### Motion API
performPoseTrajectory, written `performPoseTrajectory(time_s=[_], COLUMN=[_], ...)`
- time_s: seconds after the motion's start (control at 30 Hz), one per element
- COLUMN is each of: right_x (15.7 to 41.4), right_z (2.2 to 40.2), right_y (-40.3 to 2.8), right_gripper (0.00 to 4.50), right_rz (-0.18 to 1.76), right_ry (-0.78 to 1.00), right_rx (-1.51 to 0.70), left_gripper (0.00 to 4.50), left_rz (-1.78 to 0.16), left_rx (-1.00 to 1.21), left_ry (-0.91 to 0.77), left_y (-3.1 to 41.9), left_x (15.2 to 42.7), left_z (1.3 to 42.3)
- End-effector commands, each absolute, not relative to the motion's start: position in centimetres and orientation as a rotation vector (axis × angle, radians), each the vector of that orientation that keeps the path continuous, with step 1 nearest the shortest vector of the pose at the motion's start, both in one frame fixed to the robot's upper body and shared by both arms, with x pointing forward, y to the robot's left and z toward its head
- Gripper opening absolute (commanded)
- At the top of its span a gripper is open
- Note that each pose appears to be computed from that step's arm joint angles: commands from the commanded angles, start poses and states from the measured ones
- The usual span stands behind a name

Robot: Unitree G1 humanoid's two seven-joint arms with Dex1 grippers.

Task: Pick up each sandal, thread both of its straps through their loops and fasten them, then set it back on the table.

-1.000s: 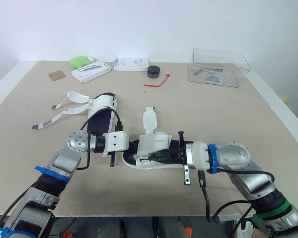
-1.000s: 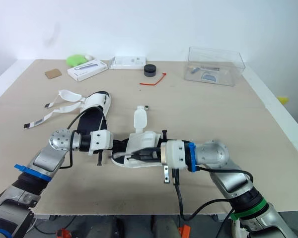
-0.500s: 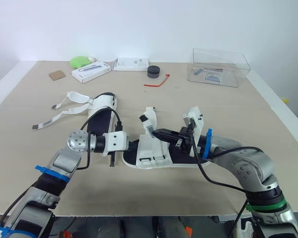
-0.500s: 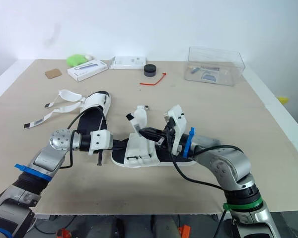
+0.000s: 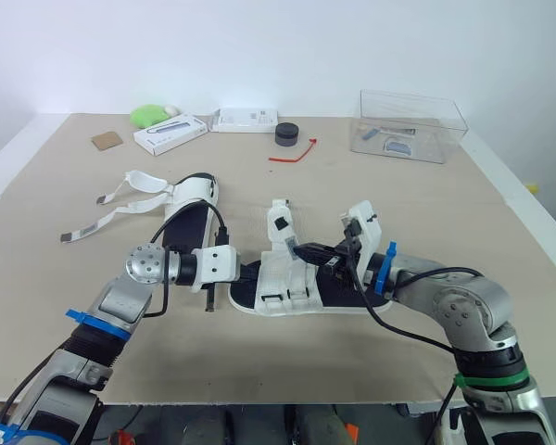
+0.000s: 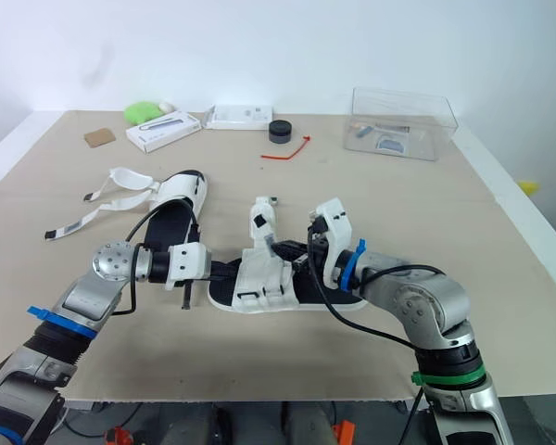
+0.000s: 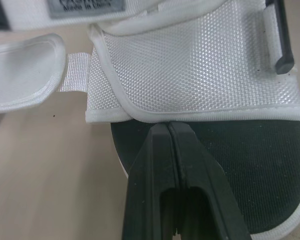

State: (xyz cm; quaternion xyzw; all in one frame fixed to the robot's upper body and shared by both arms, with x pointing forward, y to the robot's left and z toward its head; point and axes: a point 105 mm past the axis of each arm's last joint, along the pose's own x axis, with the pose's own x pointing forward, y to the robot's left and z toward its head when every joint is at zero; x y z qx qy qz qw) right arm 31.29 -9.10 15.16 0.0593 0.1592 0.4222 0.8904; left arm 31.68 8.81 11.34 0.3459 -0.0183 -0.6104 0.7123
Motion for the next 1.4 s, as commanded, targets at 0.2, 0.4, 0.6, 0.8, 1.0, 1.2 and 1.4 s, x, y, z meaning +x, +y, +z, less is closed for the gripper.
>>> performPoseTrajectory(time_s=[0.2,0.4,0.6,0.8,1.0,1.2,1.4], right_x=[32.2,32.8,32.5,33.0,32.8,31.9,32.6], right_z=[15.9,17.3,18.2,22.1,22.9,22.0,20.5], right_y=[-11.3,-12.2,-11.8,-9.3,-7.2,-6.2,-6.5], right_gripper=[0.02,1.91,4.39,4.39,4.39,4.39,3.63], right_rz=[0.787,0.764,0.810,0.896,0.988,1.080,1.032], right_ry=[0.275,0.208,0.169,0.010,0.004,0.149,0.235], right_rx=[0.057,0.004,-0.060,-0.096,-0.056,0.058,0.054], left_gripper=[0.00,0.00,0.00,0.00,0.00,0.00,0.00], left_rz=[-1.367,-1.370,-1.372,-1.370,-1.372,-1.372,-1.375], left_rx=[0.767,0.768,0.768,0.769,0.769,0.773,0.772], left_ry=[0.005,0.007,0.007,0.001,-0.007,-0.007,-0.009], left_y=[8.8,8.8,8.7,8.6,8.2,8.4,8.2], left_x=[31.3,31.2,31.2,31.4,31.3,31.2,31.1], left_z=[10.3,10.2,10.1,10.2,10.2,10.0,10.0])
